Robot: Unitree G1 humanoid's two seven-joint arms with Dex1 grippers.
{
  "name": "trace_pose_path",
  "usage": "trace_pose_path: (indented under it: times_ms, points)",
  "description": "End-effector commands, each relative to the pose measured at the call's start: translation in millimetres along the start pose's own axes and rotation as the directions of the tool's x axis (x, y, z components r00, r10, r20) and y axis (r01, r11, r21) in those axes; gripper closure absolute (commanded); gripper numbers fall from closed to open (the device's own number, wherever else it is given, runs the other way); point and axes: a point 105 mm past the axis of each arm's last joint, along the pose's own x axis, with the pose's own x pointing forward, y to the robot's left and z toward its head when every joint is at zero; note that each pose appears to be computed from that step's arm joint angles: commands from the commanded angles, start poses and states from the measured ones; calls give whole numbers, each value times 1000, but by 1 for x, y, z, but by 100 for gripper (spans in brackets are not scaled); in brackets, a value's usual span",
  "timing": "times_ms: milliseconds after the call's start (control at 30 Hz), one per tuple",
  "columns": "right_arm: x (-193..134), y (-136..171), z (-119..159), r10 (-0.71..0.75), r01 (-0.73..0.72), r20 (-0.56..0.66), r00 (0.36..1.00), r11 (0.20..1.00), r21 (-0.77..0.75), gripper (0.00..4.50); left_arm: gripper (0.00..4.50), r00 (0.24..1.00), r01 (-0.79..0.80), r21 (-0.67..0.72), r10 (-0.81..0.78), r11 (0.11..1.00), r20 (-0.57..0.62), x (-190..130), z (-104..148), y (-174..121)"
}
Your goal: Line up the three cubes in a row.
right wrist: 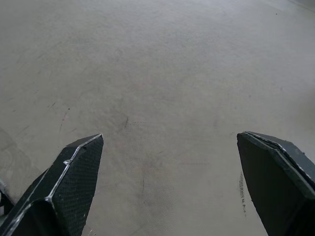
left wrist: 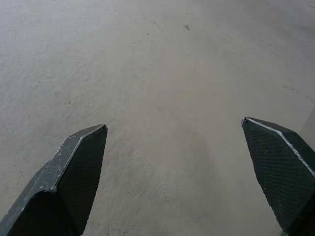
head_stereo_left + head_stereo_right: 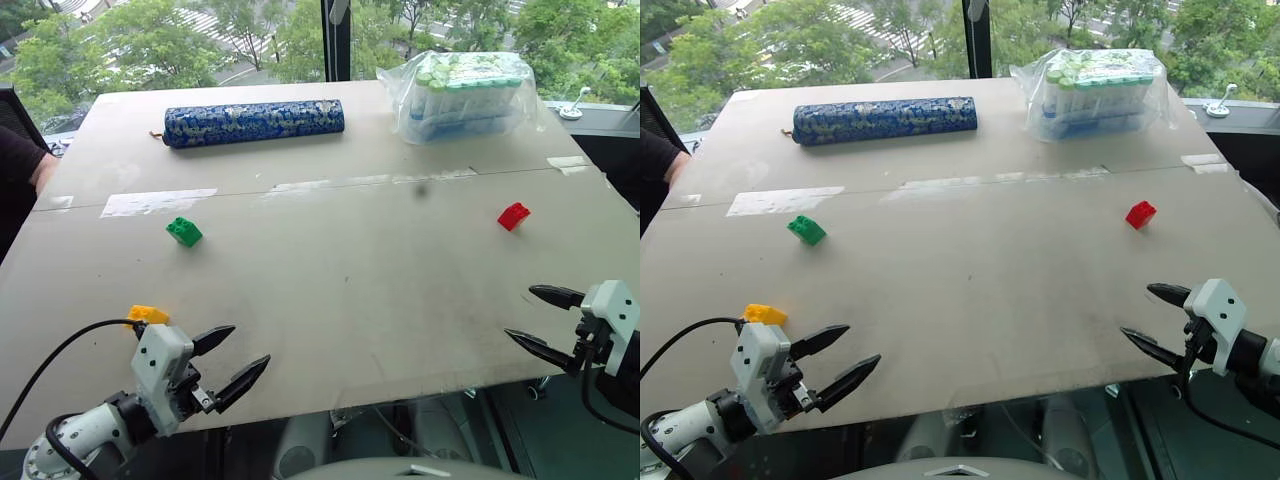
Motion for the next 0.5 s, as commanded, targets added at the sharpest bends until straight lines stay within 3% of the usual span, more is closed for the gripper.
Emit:
trace_pose_path:
  times_ms: [33,100,167,333,500]
  points:
    - [13,-9,22,-98,99,69,993,995,-12,4,0,996,57,34,-59,998,71,11,23,-8]
    - [26,-26,42,-238,242,83,968,969,-39,4,0,977,147,43,-152,988,149,25,48,-21]
    - [29,-44,45,-314,315,10,949,949,-29,4,0,960,221,76,-231,972,158,34,60,-33]
    - [32,-93,66,-396,389,-120,910,918,-77,4,0,910,355,171,-381,919,162,58,92,-54]
    - [46,-131,67,-407,424,-301,863,906,-9,4,0,865,428,232,-470,874,175,81,117,-68]
